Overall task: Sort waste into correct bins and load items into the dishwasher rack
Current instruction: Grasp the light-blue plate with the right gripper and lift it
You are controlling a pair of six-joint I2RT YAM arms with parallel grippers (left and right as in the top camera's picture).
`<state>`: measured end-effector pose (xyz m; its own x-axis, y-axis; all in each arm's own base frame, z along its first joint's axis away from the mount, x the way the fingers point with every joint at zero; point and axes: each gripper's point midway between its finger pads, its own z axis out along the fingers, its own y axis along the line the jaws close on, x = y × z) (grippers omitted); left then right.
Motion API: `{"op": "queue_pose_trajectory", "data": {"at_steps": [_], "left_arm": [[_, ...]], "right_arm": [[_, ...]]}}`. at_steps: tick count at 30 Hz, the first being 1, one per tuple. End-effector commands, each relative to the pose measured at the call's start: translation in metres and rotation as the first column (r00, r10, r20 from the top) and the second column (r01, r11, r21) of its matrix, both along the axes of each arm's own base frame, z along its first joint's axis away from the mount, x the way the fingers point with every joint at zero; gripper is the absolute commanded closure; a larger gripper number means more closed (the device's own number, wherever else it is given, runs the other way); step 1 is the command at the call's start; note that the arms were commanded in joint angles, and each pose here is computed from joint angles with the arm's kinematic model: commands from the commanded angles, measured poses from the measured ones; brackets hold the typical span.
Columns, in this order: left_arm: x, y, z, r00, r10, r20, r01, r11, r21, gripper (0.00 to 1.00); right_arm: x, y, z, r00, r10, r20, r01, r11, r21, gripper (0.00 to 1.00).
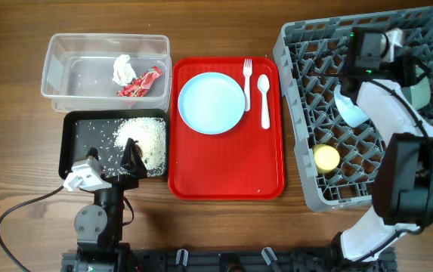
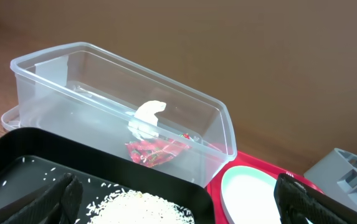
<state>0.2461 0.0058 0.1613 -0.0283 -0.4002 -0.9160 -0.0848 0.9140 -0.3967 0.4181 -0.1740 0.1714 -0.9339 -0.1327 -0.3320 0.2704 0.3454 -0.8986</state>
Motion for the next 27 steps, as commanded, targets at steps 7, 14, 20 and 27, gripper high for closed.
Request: {"op": "queue_pose_trajectory", "data": {"at_steps": [7, 14, 20, 27], "left_arm": [[-0.001, 0.005, 0.000, 1.000, 0.026, 0.003, -0.026, 1.000, 0.002, 0.00], [-0.001, 0.005, 0.000, 1.000, 0.026, 0.003, -0.026, 1.000, 0.002, 0.00], [-0.001, 0.005, 0.000, 1.000, 0.026, 0.003, -0.026, 1.000, 0.002, 0.00], [-0.001, 0.005, 0.000, 1.000, 0.026, 0.003, -0.026, 1.000, 0.002, 0.00]], "right_arm": [[0.008, 0.192, 0.072, 0.796, 0.519, 0.312, -0.602, 0.734, 0.316, 0.24], [-0.092, 0.393, 0.003, 0.623, 0.691, 0.367, -0.517, 0.011, 0.856, 0.41], [-0.164, 0.475, 0.013, 0.505, 0.733, 0.455, -0.216, -0.403, 0.889, 0.02], [-0.103, 0.434, -0.009, 0.932, 0.248, 0.264, -0.222, -0.184, 0.958, 0.18]]}}
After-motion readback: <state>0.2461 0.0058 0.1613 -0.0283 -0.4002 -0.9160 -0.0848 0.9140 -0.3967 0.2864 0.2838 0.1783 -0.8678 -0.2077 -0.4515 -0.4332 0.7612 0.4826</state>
